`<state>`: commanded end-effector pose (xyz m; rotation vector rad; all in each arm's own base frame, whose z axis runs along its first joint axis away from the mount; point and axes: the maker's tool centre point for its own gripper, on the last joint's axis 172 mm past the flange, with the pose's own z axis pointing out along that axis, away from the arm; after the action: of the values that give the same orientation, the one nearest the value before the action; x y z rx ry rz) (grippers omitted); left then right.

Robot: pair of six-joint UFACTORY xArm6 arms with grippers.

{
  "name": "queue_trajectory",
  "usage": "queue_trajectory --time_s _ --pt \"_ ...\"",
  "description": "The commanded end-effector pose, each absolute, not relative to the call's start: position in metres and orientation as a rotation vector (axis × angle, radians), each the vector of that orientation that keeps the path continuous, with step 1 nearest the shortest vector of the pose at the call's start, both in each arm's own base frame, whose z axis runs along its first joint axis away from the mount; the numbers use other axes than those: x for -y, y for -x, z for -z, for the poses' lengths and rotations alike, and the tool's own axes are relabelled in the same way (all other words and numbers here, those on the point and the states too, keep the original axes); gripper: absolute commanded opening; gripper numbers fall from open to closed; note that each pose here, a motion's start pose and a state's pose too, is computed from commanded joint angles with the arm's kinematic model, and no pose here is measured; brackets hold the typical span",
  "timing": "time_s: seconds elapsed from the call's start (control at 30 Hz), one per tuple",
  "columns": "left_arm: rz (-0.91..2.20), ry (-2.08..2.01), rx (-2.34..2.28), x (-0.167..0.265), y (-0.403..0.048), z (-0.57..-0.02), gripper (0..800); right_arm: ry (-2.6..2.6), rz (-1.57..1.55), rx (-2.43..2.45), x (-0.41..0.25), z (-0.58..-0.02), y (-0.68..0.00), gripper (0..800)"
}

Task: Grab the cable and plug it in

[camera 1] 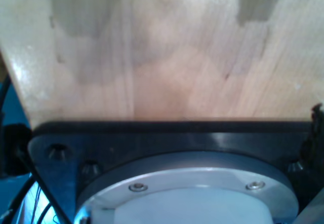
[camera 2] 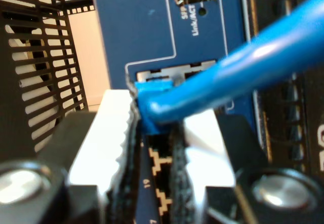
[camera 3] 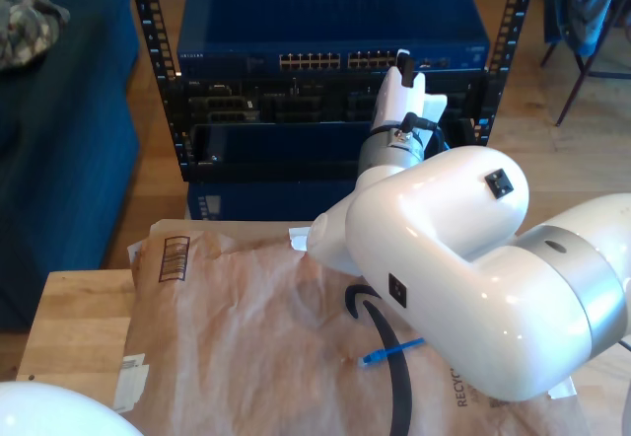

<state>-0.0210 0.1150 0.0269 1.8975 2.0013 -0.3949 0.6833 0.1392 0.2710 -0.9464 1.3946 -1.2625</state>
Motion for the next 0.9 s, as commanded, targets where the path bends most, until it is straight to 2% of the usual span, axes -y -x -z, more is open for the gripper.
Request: queue_trajectory --time_s 0.03,0.07,0.13,0.23,0.37,0.5,0.57,0.77,0.9 --pt "0.395 -1.898 -2.001 -0.115 0.021 -0.027 800 0.943 1.264 -1.397 -0.137 -0.271 -0.683 6" --pt "0.395 -1.898 -2.001 -0.115 0.021 -0.027 800 0.945 1.265 -1.399 -0.136 -0.27 -0.683 59" --pt "0.395 -1.898 -2.001 -0.115 0.021 -0.027 800 0.965 1.256 -1.4 -0.136 -0.267 -0.685 257" --pt "0.395 -1.898 -2.001 -0.115 0.021 -0.027 800 0.985 1.236 -1.414 -0.137 -0.271 -0.679 398" --pt "0.395 -1.898 -2.001 -0.115 0.021 -0.027 800 1.01 1.228 -1.419 -0.132 -0.286 -0.655 452" --pt "0.395 -1.898 -2.001 -0.115 0.021 -0.027 800 1.076 1.197 -1.443 -0.129 -0.283 -0.629 453" --pt "0.395 -1.898 -2.001 -0.115 0.021 -0.027 800 1.125 1.148 -1.47 -0.13 -0.279 -0.622 516" --pt "0.395 -1.898 -2.001 -0.115 0.021 -0.027 800 1.252 1.076 -1.487 -0.131 -0.288 -0.613 594" --pt "0.395 -1.898 -2.001 -0.115 0.021 -0.027 800 1.345 1.035 -1.524 -0.105 -0.297 -0.618 730"
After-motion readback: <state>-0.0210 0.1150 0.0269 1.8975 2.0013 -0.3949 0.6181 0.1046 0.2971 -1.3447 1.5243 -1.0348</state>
